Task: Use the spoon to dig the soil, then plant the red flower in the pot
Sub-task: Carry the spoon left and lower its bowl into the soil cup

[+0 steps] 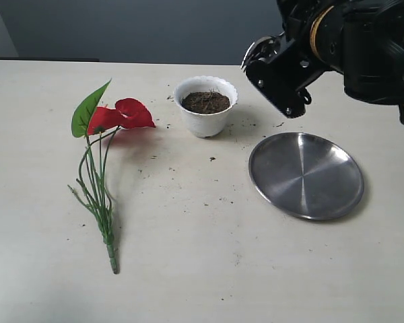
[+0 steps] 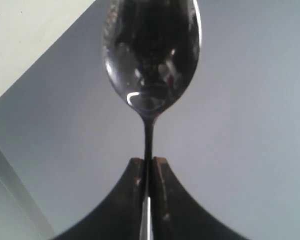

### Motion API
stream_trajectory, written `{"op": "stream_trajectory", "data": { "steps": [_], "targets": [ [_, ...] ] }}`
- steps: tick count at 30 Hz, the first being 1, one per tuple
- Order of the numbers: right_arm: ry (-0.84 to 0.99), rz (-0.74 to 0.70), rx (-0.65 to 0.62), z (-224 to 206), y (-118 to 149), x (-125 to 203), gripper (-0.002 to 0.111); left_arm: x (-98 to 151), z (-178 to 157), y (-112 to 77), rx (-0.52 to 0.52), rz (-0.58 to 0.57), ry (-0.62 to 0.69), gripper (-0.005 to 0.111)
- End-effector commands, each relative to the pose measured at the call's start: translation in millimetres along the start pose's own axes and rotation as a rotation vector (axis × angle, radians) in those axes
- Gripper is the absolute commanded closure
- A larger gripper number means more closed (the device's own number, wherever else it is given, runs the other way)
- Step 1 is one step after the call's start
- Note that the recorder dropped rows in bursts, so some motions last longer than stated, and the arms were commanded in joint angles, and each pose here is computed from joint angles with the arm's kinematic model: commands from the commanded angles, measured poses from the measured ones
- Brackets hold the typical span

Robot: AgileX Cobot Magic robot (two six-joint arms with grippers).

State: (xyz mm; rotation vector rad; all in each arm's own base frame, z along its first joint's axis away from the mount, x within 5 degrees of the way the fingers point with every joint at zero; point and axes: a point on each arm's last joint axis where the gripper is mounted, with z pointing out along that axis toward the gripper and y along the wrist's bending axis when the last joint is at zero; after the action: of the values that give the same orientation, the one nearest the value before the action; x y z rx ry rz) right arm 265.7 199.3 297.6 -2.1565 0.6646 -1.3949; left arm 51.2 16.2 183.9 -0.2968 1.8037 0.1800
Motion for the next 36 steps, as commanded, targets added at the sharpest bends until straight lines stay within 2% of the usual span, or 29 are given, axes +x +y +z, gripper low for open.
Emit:
{"op": "stream_trajectory", "data": {
  "steps": [1,9,17,22,30,36],
  "targets": [
    [0.011,-0.135,-0.005,1.9,-0.7,0.3,0.109,0.9,0.2,-0.7,0.011,-0.007,-0.005,0.106],
    [0.024,-0.281,-0.038,7.2,2.8,-2.9,0.109,0.9,0.2,-0.7,0.011,-0.007,-0.005,0.106],
    [-0.011,-0.397,0.058,10.7,-4.6,-10.8,0.109,0.9,0.2,-0.7,0.011,-0.007,-0.005,0.106],
    [0.01,-0.538,0.104,19.0,-7.3,-18.5,0.109,0.9,0.2,-0.7,0.011,-0.007,-0.005,0.106],
    [-0.066,-0.573,0.089,38.9,-1.8,-42.4,0.109,0.9,0.2,-0.7,0.011,-0.007,-0.005,0.106],
    [-0.064,-0.555,0.127,63.1,-26.0,-50.1,0.109,0.9,0.2,-0.7,0.011,-0.007,-0.005,0.106]
  ]
}}
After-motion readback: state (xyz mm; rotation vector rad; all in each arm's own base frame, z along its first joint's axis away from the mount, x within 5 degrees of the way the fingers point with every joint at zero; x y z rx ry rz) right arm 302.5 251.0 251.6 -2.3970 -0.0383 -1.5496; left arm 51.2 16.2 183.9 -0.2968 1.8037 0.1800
